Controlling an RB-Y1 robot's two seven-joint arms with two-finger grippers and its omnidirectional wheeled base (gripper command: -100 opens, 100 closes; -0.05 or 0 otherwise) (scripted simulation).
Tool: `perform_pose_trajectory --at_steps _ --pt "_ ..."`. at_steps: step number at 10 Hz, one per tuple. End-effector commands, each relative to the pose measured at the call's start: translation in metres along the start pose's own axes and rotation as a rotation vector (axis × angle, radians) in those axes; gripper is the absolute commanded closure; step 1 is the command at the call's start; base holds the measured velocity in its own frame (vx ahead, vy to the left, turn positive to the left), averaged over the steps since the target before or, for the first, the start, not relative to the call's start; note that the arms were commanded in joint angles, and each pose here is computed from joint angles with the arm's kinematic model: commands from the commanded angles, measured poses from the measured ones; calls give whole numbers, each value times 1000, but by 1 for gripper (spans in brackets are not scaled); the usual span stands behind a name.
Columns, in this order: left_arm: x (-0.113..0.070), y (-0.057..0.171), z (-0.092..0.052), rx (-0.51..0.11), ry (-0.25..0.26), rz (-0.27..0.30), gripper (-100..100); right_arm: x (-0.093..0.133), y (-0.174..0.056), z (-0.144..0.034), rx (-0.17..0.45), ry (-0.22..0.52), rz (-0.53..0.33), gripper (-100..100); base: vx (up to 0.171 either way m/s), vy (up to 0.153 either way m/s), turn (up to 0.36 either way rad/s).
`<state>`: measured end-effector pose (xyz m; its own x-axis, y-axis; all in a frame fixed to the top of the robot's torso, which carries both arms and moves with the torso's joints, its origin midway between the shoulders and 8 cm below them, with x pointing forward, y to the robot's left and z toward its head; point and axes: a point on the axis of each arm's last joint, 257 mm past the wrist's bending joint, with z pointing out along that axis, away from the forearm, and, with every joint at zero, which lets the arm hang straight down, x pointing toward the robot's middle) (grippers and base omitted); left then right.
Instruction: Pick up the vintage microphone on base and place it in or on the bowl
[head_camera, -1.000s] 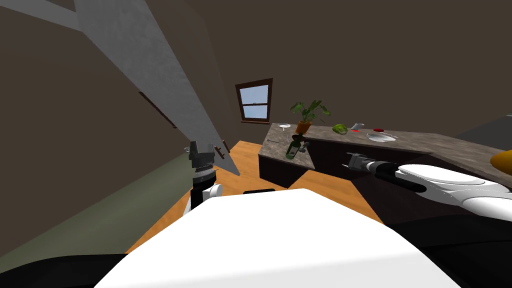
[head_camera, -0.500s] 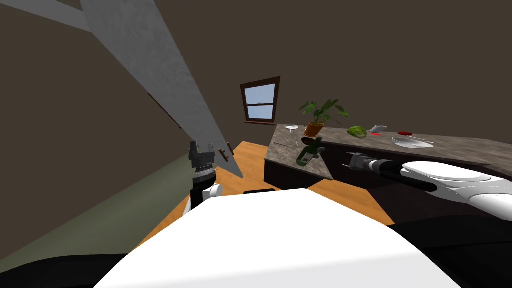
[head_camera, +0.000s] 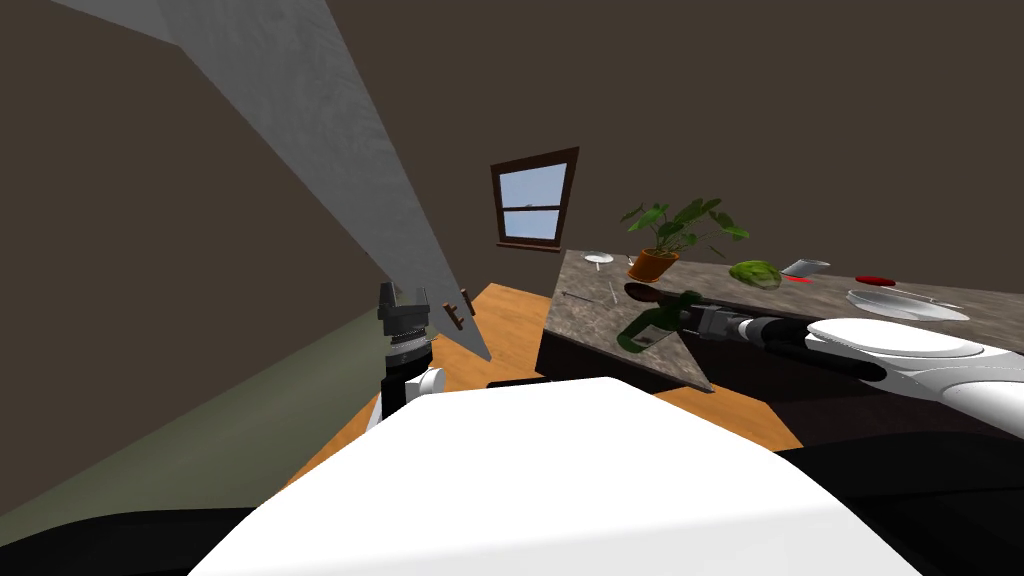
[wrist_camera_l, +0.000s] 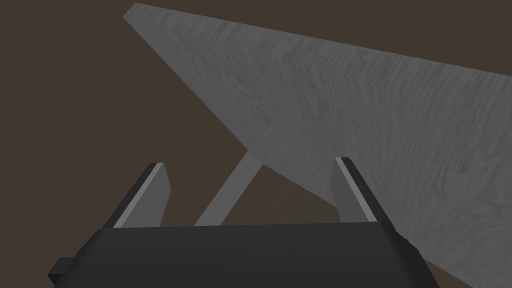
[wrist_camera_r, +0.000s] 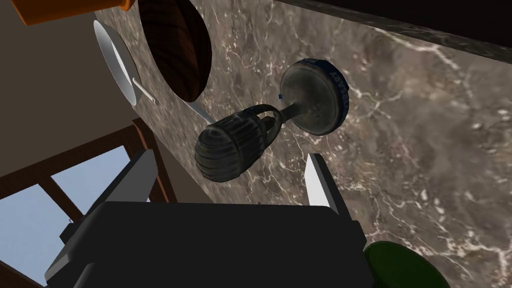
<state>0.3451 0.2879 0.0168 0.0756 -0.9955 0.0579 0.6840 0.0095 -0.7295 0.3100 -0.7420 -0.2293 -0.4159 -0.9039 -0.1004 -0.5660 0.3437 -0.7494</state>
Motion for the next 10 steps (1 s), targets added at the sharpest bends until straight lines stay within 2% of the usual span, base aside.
perform_pose_trajectory --at_steps 1,2,3,4,8,9,10 --pt "0 0 0 0 0 0 0 0 0 0 0 0 0 0 15 5 -1" --pt "0 0 0 0 0 0 0 2 11 5 4 8 10 -100 39 -46 100" --pt "0 0 0 0 0 0 0 0 5 2 0 2 5 -100 24 -33 34" --pt "0 0 0 0 0 0 0 0 6 3 2 4 6 100 0 0 0" --pt "0 0 0 0 0 0 0 0 6 3 0 4 6 100 0 0 0" --pt "0 0 0 0 0 0 0 0 6 3 0 4 6 0 0 0 0" --pt "0 0 0 0 0 0 0 0 6 3 0 4 6 100 0 0 0"
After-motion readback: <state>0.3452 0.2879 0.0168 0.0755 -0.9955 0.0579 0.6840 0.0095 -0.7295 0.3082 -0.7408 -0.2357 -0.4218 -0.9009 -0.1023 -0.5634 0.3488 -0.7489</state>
